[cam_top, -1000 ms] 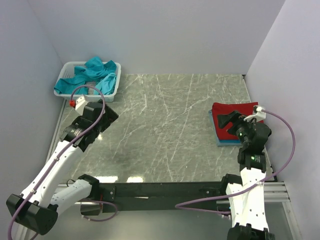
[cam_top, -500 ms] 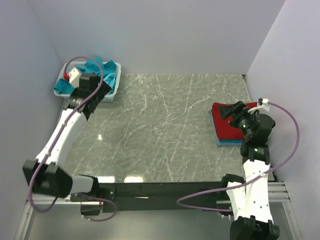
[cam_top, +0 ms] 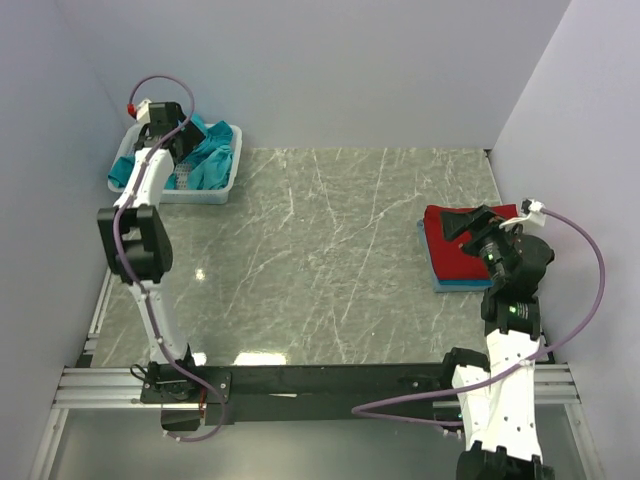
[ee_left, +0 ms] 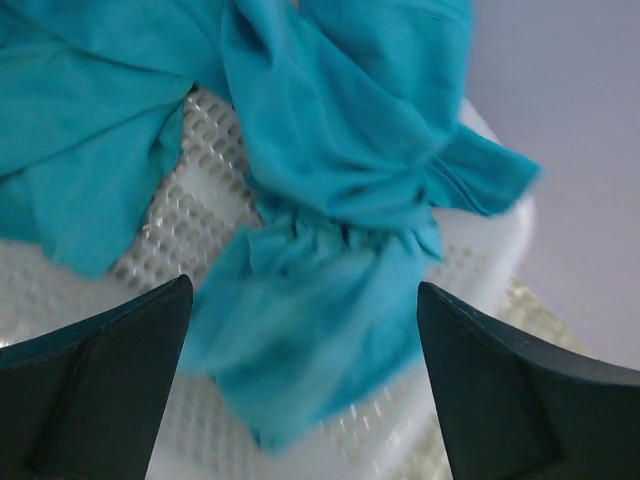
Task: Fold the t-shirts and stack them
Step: Grab the tshirt from the pile
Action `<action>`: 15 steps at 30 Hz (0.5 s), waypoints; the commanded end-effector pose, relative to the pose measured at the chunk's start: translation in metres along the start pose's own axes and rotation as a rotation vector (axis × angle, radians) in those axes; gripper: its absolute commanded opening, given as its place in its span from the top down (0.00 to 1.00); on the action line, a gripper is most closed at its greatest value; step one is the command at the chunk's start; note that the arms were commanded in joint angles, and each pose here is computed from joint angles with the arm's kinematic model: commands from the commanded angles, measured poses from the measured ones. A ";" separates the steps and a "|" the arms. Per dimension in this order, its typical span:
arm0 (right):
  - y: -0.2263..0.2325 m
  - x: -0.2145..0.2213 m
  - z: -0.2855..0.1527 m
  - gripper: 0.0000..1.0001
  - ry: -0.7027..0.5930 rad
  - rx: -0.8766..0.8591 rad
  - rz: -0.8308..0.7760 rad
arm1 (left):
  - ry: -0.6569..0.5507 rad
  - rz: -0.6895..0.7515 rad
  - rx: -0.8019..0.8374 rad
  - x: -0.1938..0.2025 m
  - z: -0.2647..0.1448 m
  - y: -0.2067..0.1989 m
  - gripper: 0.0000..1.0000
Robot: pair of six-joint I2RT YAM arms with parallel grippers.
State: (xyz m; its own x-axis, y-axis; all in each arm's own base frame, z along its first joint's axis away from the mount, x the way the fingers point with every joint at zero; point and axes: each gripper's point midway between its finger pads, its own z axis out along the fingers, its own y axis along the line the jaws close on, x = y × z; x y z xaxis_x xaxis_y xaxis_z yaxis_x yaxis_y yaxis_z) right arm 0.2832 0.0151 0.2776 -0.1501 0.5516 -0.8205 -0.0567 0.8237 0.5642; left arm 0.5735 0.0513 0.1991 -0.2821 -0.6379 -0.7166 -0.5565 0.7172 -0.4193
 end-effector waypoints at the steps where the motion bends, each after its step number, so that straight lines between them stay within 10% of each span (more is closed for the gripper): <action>1: -0.007 -0.005 0.007 0.04 -0.003 0.029 -0.024 | 0.005 0.043 0.041 -0.012 0.022 -0.012 0.01; 15: -0.020 0.003 0.018 0.05 0.033 0.067 -0.019 | 0.060 0.067 0.148 0.017 0.082 -0.016 0.03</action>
State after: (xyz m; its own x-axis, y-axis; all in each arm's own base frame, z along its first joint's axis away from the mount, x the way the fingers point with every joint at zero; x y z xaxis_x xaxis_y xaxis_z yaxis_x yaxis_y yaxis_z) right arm 0.2977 0.0067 0.2462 -0.2326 0.5552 -0.7985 0.0224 0.8239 0.5664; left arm 0.6286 0.0590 0.1292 -0.3735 -0.6197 -0.6902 -0.4978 0.7618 -0.4146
